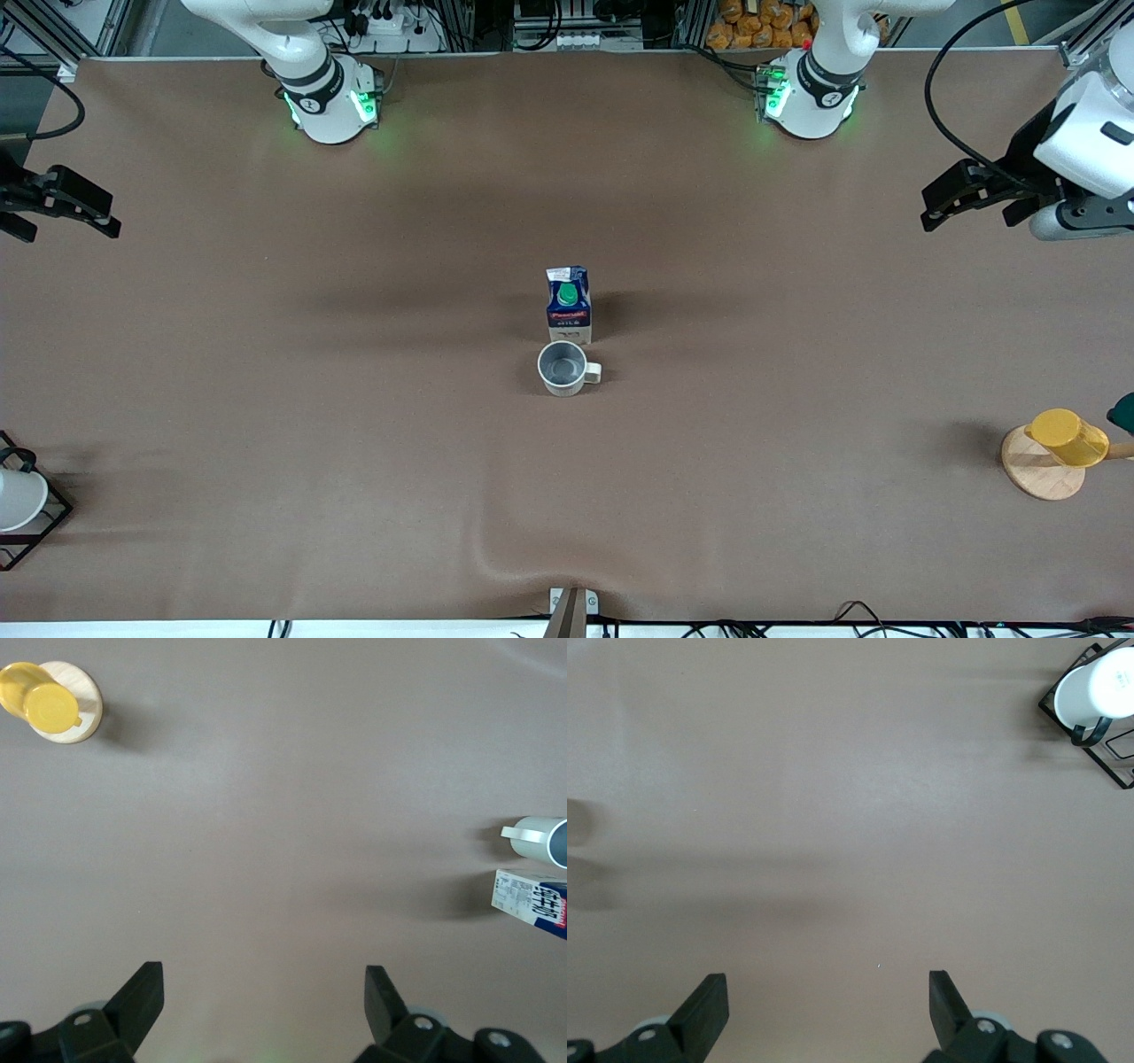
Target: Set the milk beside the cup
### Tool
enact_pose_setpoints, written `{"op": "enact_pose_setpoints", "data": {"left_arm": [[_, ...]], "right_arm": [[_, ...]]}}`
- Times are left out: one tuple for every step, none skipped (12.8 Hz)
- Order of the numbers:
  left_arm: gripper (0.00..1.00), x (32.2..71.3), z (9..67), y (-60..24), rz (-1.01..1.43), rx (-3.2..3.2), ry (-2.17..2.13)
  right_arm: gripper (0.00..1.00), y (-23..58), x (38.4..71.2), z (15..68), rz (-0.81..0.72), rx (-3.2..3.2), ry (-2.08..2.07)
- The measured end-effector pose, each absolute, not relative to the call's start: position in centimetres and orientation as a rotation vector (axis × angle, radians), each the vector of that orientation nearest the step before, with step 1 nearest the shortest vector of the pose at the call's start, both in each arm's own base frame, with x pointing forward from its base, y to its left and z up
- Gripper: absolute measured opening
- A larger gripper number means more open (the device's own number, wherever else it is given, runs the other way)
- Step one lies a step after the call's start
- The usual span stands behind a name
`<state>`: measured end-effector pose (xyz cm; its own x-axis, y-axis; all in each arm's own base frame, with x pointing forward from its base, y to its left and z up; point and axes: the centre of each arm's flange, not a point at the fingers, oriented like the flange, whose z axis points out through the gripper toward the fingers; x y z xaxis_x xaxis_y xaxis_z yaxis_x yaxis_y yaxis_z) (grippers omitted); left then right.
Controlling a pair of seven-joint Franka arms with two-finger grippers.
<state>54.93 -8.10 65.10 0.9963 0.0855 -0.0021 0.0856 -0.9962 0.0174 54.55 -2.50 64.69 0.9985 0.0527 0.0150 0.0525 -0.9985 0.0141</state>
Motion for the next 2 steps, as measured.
{"op": "enact_pose_setpoints", "data": {"left_arm": [[1.00,55.12,64.84,-7.85,-0.009,3.122,0.142],[1.00,55.26,64.63,-7.71,-0.015,3.123,0.146]], "right_arm": [[1.00,-2.50,54.56,64.69,0.024,3.127,0.082],[1.00,-2.49,54.56,64.69,0.024,3.127,0.082]]}}
